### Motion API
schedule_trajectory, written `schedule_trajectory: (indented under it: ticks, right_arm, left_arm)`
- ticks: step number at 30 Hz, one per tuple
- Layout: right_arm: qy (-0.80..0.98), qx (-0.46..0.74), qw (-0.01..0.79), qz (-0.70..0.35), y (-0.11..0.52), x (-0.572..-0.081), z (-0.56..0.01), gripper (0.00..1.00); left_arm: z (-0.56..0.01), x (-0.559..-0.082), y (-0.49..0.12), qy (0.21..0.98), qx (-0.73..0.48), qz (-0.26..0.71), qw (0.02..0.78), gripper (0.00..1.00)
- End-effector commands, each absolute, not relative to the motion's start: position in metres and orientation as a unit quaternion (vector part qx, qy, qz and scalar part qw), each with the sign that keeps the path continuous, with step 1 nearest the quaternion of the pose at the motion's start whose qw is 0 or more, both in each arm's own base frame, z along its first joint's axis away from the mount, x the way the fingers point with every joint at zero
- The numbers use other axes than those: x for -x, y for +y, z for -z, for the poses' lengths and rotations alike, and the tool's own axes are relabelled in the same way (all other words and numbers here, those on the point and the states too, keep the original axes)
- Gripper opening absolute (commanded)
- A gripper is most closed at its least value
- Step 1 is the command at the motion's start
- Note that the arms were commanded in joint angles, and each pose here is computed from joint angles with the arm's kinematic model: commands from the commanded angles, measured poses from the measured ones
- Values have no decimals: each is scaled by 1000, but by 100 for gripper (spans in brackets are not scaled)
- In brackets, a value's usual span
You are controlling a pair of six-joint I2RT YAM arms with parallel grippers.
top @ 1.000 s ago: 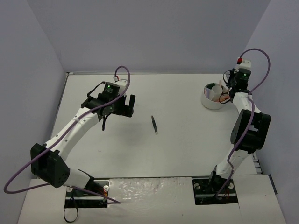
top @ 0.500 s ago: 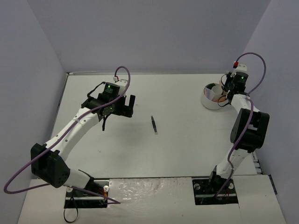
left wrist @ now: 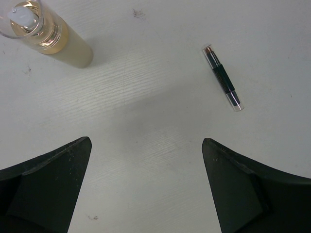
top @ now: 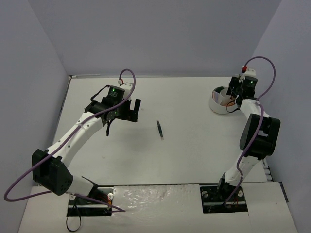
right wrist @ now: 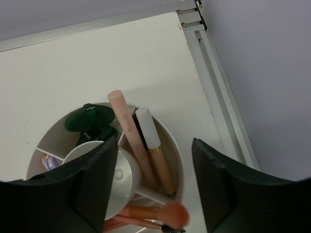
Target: Organize the makeup
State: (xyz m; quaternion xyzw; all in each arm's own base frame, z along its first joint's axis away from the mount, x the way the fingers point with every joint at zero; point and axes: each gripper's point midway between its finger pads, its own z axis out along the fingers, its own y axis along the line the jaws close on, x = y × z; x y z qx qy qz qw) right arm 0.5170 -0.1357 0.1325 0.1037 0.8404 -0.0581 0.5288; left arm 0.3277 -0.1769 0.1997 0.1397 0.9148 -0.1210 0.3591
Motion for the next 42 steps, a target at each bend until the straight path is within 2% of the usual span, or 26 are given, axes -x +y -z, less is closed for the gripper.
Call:
schedule_trajectory:
  ticks: [1, 9, 13, 16, 22, 28, 38, 42]
  right_arm:
    - [789, -94, 604, 59, -126, -517, -220, 63]
    - [751, -116, 650, 15, -94, -478, -300, 84]
    - [758, -91, 646, -27, -50, -450, -316, 94]
    - [784, -57, 615, -56, -2, -433, -303, 98]
    - [860, 23, 498, -110, 92, -398, -247, 100]
    - [883, 21, 454, -120, 109, -376, -214, 100]
    - [853, -52, 507, -108, 79, -353, -237, 100]
    - [835, -68, 526, -147, 76, -342, -251, 100]
  left_arm:
    - [-218, -335, -178, 903, -133, 131, 387, 97]
    - [-215, -334, -186, 904, -124, 152, 379, 97]
    - [-214, -332, -193, 904, -122, 174, 372, 97]
    - [-217, -332, -193, 902, -120, 174, 376, 97]
    - [-228, -335, -184, 894, -108, 159, 405, 97]
    - [-224, -332, -198, 897, -75, 180, 397, 97]
    - [-195, -330, -260, 907, -5, 158, 391, 97]
    - [-166, -336, -290, 914, 11, 138, 382, 97]
